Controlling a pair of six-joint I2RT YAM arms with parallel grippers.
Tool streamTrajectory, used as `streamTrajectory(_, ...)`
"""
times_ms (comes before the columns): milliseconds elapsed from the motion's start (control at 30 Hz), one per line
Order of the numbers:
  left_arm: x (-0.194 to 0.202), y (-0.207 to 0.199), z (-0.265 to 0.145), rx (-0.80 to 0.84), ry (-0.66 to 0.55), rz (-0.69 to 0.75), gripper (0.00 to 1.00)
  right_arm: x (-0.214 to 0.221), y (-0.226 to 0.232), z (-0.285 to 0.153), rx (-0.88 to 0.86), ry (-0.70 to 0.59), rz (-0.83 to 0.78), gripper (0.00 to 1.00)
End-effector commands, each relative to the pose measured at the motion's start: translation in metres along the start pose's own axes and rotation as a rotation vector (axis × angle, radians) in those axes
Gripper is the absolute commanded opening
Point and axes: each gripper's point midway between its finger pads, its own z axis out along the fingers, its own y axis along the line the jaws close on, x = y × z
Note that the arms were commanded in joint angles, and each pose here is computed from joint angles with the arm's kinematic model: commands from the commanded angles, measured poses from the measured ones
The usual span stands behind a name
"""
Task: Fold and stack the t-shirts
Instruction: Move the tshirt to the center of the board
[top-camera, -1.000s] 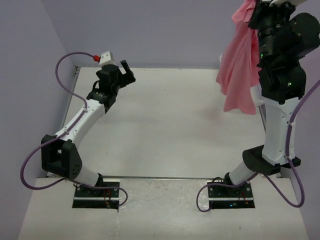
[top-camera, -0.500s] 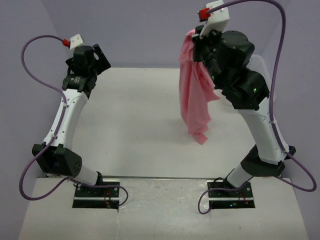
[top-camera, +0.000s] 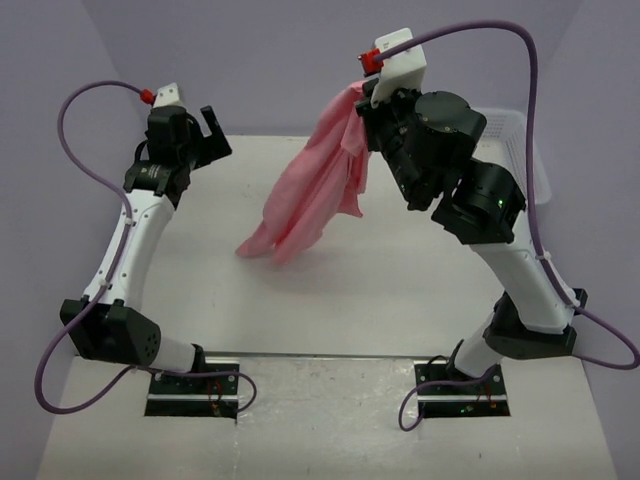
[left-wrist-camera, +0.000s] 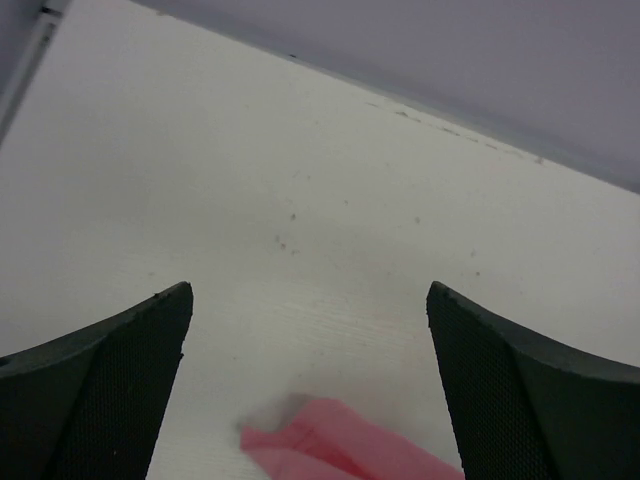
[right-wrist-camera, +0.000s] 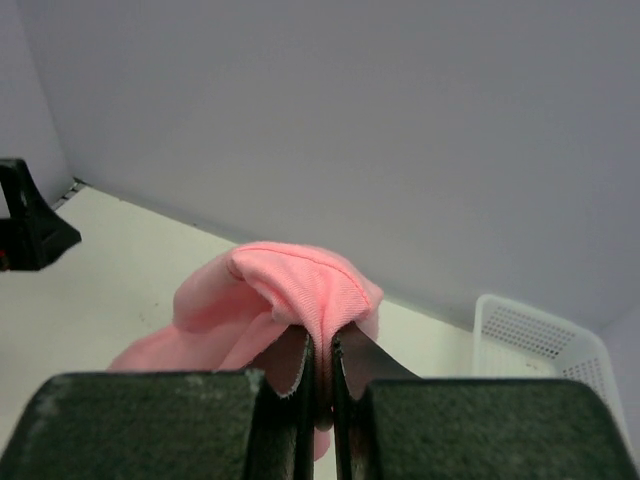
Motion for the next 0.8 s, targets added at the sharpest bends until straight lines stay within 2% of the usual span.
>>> streamTrajectory(0, 0.059, -0.044, 0.007, 0.321, 0.151, -0.005, 1.00, -0.024, -0.024, 0.000, 0.103, -0.059, 0.000, 0.00)
streamTrajectory(67, 0.089, -0.065, 0.010, 0.491, 0.225, -0.049, 1.00, -0.030, -0.028, -0.001, 0.113, -0.073, 0.012, 0.00)
streamTrajectory(133, 0.126, -0.086, 0.009, 0.650, 0.344, -0.185, 1.00, -0.031, -0.029, -0.002, 0.117, -0.076, 0.017, 0.00)
streamTrajectory(233, 0.159, -0.102, -0.001, 0.830, 0.396, -0.242, 0.98, -0.030, -0.034, -0.003, 0.140, -0.067, 0.000, 0.00)
streamTrajectory(333, 0.179, -0.104, -0.007, 0.817, 0.375, -0.157, 0.96, -0.029, -0.041, -0.005, 0.158, -0.062, -0.016, 0.00)
streamTrajectory(400, 0.183, -0.106, -0.019, 0.826, 0.319, -0.103, 0.97, -0.030, -0.046, -0.006, 0.165, -0.066, -0.005, 0.00)
streamTrajectory(567, 0.201, -0.124, -0.061, 0.940, 0.247, -0.031, 0.97, -0.029, -0.051, -0.002, 0.191, -0.061, -0.009, 0.00)
streamTrajectory(767, 0.218, -0.132, -0.092, 1.022, 0.146, 0.044, 0.97, -0.026, -0.043, 0.004, 0.173, -0.053, 0.004, 0.00)
